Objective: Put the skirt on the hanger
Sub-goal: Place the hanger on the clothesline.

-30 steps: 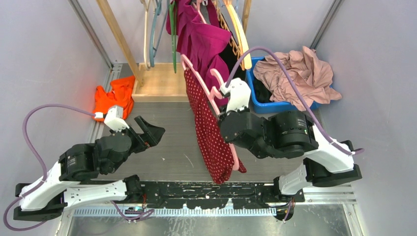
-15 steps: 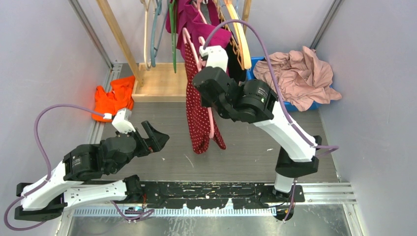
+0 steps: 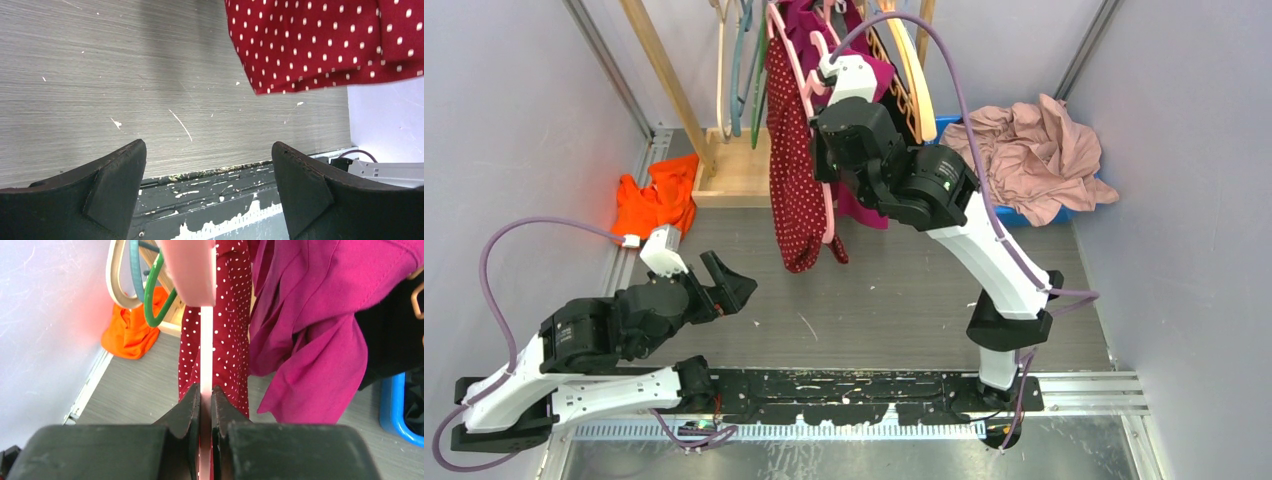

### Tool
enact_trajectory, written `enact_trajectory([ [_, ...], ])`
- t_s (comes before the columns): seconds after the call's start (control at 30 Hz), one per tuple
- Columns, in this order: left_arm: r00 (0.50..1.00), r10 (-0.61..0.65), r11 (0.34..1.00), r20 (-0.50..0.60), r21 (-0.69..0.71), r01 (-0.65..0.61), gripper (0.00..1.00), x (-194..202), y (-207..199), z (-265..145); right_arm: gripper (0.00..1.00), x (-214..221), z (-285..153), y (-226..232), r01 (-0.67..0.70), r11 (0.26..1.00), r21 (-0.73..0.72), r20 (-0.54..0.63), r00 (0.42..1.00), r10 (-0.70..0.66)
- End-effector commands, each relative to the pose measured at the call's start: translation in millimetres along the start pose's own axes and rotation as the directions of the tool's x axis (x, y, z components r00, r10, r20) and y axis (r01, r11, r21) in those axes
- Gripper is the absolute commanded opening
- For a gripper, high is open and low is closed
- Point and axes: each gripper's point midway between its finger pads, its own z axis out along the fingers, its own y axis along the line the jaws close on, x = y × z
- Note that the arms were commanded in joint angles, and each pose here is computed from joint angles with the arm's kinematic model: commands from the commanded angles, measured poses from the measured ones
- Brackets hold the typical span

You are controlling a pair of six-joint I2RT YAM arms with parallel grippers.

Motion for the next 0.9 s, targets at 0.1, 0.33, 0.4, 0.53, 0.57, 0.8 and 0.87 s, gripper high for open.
enact_trajectory([
  [0.1, 1.000, 0.003, 1.000, 0.002, 0.009, -0.003, 0.95, -6, 1, -7, 0.01, -76, 16, 3, -0.057, 0.997, -0.053, 0.248, 0.966, 0.069],
  [0.33, 1.000, 0.004, 1.000, 0.013, -0.004, -0.004, 0.94, -5, 8, -7, 0.01, -85, 44, -13, -0.008, 1.000, -0.026, 0.277, 0.961, 0.015],
  [0.4, 1.000, 0.008, 1.000, 0.015, -0.005, -0.008, 0.94, -6, 8, -7, 0.01, -87, 56, -22, -0.020, 0.999, -0.030, 0.274, 0.961, 0.027],
  [0.53, 1.000, 0.024, 1.000, 0.011, -0.017, -0.024, 0.95, -6, 8, -6, 0.01, -92, 78, -34, -0.031, 0.999, -0.036, 0.279, 0.959, 0.040],
  [0.57, 1.000, 0.029, 0.999, 0.009, -0.021, -0.029, 0.95, -5, 8, -5, 0.01, -94, 83, -35, -0.032, 0.999, -0.042, 0.284, 0.958, 0.043],
  [0.8, 0.998, 0.056, 0.998, -0.001, -0.038, -0.056, 0.94, 1, 4, 4, 0.01, -105, 111, -29, -0.017, 0.994, -0.104, 0.333, 0.942, 0.051],
  [0.87, 0.998, 0.070, 0.996, -0.003, -0.048, -0.070, 0.94, 4, 3, 8, 0.01, -106, 118, -20, 0.005, 0.990, -0.141, 0.345, 0.938, 0.044],
])
